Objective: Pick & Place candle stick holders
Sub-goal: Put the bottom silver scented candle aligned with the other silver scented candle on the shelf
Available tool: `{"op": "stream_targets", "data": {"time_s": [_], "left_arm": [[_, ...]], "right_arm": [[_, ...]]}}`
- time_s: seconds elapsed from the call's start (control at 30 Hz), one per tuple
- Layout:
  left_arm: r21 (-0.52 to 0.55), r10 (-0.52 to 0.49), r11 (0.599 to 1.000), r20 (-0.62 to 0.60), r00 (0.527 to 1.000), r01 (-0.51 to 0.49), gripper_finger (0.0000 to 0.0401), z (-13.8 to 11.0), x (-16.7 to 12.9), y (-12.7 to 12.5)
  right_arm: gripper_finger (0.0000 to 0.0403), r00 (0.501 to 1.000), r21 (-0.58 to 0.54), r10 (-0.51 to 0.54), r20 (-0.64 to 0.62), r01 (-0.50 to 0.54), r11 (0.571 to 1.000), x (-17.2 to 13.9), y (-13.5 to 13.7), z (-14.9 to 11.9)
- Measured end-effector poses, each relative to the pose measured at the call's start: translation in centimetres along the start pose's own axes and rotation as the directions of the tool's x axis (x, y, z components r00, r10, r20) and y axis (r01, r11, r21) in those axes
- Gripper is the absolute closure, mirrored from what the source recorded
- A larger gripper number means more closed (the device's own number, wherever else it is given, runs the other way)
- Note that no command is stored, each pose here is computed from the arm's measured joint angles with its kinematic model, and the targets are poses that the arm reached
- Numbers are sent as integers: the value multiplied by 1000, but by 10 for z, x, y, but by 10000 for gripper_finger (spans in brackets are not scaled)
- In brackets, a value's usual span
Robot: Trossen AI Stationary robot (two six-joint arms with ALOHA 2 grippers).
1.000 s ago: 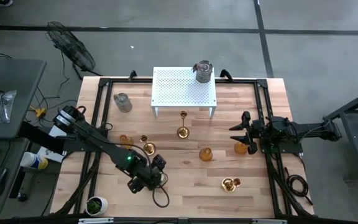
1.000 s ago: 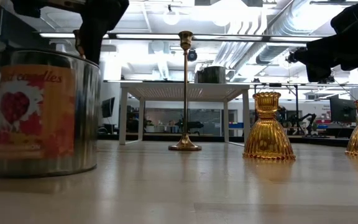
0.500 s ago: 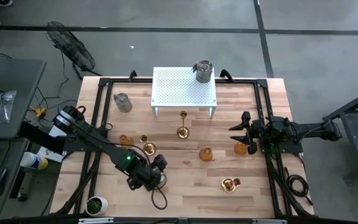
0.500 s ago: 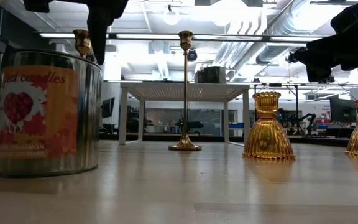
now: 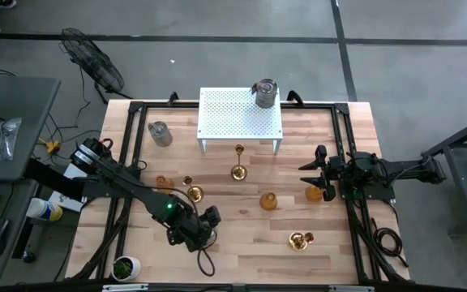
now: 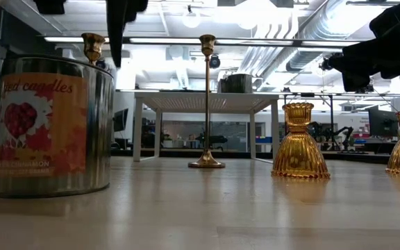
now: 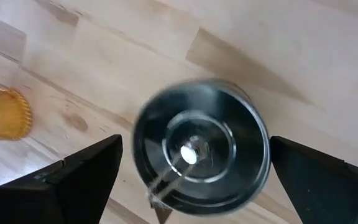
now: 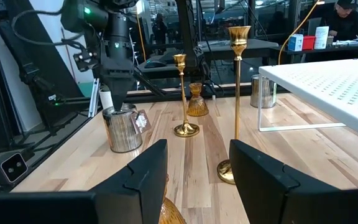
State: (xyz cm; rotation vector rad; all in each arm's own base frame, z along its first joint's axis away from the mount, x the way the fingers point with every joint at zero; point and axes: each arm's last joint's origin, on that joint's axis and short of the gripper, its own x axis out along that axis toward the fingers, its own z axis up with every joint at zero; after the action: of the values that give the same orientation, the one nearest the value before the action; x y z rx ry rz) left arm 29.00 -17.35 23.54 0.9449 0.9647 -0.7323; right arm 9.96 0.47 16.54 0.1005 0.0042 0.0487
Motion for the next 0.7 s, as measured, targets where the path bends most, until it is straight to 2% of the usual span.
{"op": "stream_targets", "data": {"time_s": [0.23, 0.7], "left_arm": [[40, -2, 999, -3, 1000, 2, 1, 0, 0, 0], [30, -50, 998, -15, 999, 50, 1, -2, 18, 3]], "right_arm": [[238, 1000, 0, 0, 0, 0, 1000, 0, 0, 0], [238, 1000, 0, 0, -1, 0, 1000, 0, 0, 0]]}}
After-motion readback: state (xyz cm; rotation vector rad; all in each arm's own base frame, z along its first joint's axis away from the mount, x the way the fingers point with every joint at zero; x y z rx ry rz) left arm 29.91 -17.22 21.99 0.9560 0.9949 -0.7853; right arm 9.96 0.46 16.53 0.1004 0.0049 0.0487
